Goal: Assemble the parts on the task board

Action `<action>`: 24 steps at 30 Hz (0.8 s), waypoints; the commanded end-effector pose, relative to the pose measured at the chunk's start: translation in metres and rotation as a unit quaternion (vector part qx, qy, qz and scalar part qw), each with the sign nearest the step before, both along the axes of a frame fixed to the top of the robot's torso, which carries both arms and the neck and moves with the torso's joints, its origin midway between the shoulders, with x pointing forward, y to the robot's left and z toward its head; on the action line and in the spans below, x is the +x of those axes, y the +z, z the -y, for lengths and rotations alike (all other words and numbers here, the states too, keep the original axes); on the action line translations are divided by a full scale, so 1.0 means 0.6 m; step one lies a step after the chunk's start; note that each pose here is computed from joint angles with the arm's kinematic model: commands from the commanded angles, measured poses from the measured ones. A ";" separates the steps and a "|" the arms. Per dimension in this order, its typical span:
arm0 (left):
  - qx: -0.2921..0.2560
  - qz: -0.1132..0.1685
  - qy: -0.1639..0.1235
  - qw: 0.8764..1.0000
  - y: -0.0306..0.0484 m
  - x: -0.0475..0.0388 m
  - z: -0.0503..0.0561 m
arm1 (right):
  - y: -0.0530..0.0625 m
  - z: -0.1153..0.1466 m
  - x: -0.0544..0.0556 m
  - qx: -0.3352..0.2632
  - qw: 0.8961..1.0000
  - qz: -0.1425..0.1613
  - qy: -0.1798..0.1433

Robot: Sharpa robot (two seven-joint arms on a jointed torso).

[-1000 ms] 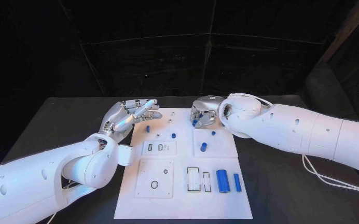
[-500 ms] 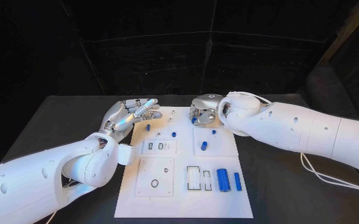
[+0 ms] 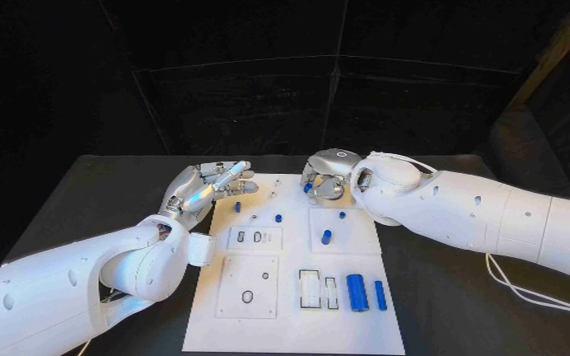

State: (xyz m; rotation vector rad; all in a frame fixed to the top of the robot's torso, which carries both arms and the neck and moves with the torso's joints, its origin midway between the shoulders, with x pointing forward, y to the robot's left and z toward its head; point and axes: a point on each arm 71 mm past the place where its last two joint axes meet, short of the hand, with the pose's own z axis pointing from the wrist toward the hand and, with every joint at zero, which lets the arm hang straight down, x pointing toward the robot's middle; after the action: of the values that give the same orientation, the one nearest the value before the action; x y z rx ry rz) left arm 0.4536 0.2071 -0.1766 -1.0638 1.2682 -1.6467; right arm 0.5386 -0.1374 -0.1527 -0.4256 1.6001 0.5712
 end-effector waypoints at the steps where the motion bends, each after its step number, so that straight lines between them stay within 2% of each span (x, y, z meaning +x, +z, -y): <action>1: -0.012 -0.005 -0.001 1.000 0.001 0.001 -0.001 | 0.014 -0.003 0.005 0.033 0.999 0.038 -0.016; 13: -0.014 -0.007 -0.001 1.000 0.001 0.002 0.001 | 0.017 -0.037 0.019 0.047 0.998 0.050 -0.014; 24: -0.015 -0.007 -0.003 1.000 0.001 0.003 0.003 | 0.011 -0.076 0.029 0.037 0.999 0.036 -0.004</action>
State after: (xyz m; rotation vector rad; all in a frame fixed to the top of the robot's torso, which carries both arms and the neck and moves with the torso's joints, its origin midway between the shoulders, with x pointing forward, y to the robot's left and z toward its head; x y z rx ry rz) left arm 0.4553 0.2066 -0.1776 -1.0964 1.2620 -1.6499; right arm 0.5553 -0.0926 -0.1472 -0.3775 1.5020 0.5987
